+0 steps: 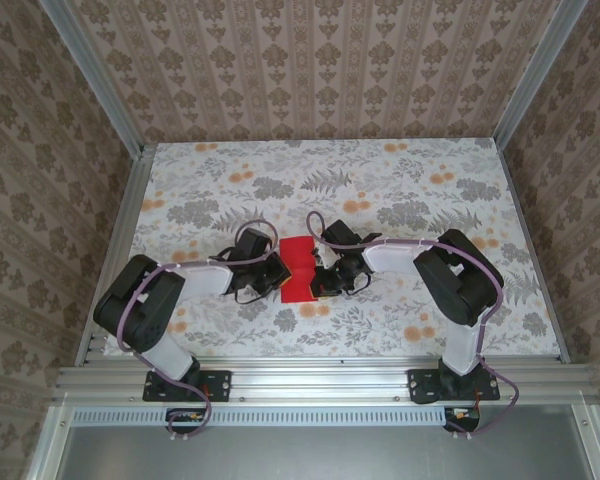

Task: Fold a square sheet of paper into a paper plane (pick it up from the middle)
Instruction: Fold the triangle a second time at the center of the table.

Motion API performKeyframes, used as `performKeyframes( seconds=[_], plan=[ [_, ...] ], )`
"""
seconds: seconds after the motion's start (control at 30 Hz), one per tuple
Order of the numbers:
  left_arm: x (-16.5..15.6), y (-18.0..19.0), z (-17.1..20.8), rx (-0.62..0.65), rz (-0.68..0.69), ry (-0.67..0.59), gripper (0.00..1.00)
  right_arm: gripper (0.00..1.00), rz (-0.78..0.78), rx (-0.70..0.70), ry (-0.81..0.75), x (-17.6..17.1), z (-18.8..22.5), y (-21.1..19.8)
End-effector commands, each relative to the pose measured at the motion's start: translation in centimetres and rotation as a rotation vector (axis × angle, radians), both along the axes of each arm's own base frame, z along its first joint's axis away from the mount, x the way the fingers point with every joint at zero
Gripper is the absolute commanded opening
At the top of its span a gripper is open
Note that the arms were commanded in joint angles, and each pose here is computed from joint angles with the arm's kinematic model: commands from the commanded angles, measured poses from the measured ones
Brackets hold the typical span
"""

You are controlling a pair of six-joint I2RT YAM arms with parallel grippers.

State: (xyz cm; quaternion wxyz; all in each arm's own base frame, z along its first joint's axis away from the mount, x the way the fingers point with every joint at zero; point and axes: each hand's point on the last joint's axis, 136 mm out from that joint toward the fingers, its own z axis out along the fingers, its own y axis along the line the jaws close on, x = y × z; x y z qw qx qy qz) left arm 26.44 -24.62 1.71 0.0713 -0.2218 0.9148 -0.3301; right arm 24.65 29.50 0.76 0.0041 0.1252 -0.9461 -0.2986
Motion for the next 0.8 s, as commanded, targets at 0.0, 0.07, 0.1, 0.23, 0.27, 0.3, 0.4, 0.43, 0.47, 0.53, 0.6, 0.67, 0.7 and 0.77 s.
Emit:
performKeyframes(
  seconds=[0.0, 0.07, 0.1, 0.23, 0.27, 0.3, 0.4, 0.43, 0.47, 0.53, 0.6, 0.67, 0.7, 0.77],
  plan=[
    [0.6, 5.6, -3.6, 0.231, 0.096, 0.043, 0.0, 0.0, -0.01, -0.366, 0.146, -4.9, -6.1, -7.4],
    [1.4, 5.4, -2.7, 0.212, 0.082, 0.016, 0.0, 0.0, -0.013, -0.364, 0.144, -4.7, -6.0, -7.3],
    [1.9, 5.1, -2.0, 0.199, 0.073, -0.008, 0.0, 0.0, -0.015, -0.364, 0.143, -4.7, -6.0, -7.2],
    [2.7, 3.1, 1.4, 0.107, -0.002, -0.097, 0.0, 0.0, -0.021, -0.361, 0.143, -4.5, -6.0, -7.1],
    [2.5, 2.7, 2.0, 0.085, -0.015, -0.11, 0.01, 0.0, -0.022, -0.363, 0.146, -4.6, -6.1, -7.1],
    [2.1, 2.3, 2.4, 0.068, -0.025, -0.117, 0.02, 0.0, -0.024, -0.363, 0.144, -4.5, -6.1, -7.1],
    [0.9, 1.3, 3.1, 0.024, -0.049, -0.13, 0.02, 0.0, -0.028, -0.36, 0.147, -4.5, -6.1, -7.1],
    [0.5, 0.9, 3.2, 0.011, -0.058, -0.133, 0.02, 0.0, -0.029, -0.361, 0.148, -4.6, -6.2, -7.1],
    [0.2, 0.5, 3.4, -0.004, -0.066, -0.135, 0.02, 0.0, -0.029, -0.362, 0.151, -4.6, -6.2, -7.1],
    [-0.3, -0.3, 3.6, -0.016, -0.088, -0.141, 0.03, 0.0, -0.028, -0.361, 0.152, -4.6, -6.3, -7.1],
    [-0.7, -1.1, 3.3, -0.008, -0.116, -0.135, 0.03, 0.0, -0.029, -0.364, 0.152, -4.6, -6.3, -7.1],
    [-0.9, -1.8, 2.8, -0.001, -0.138, -0.125, 0.03, 0.0, -0.03, -0.364, 0.156, -4.7, -6.4, -7.1],
    [-0.8, -2.2, 2.5, 0.001, -0.148, -0.118, 0.02, 0.0, -0.03, -0.365, 0.157, -4.7, -6.4, -7.1],
    [-0.9, -2.7, 1.6, 0.009, -0.164, -0.098, 0.02, 0.0, -0.03, -0.366, 0.161, -4.8, -6.5, -7.2]
  ],
)
